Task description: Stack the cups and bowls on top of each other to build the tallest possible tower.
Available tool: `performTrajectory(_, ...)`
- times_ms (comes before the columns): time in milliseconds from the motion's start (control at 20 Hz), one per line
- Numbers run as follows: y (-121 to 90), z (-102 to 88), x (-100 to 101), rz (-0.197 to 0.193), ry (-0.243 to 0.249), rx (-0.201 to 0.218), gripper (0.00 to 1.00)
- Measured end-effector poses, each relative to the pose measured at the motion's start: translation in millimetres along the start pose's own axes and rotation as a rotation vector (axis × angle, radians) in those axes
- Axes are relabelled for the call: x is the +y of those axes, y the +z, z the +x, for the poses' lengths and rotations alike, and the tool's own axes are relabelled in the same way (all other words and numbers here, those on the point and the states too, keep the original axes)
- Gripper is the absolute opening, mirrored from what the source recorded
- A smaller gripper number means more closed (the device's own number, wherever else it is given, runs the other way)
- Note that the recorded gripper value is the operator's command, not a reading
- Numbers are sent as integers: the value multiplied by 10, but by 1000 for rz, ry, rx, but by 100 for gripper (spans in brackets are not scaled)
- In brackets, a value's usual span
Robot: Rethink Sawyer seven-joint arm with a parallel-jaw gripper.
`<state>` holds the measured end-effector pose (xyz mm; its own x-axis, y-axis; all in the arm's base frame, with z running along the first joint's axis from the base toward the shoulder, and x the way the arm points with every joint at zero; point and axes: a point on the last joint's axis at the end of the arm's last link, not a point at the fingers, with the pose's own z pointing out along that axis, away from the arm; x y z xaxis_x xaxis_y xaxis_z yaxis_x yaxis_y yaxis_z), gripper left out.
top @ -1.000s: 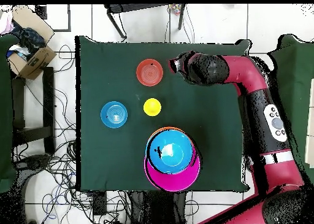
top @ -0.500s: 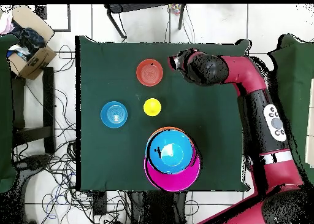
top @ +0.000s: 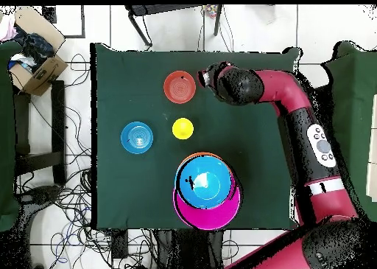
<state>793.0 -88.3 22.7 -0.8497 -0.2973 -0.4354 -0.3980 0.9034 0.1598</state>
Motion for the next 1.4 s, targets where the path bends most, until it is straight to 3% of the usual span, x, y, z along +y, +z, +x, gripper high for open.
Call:
performTrajectory(500, 377, 157, 486, -31, -35, 109, 100)
performTrajectory(750, 457, 217, 611, -44, -38, 150, 100)
performTrajectory(1100, 496, 302, 558, 1, -55, 219, 100)
performTrajectory(1400, 490, 378, 491, 17, -50, 248, 100)
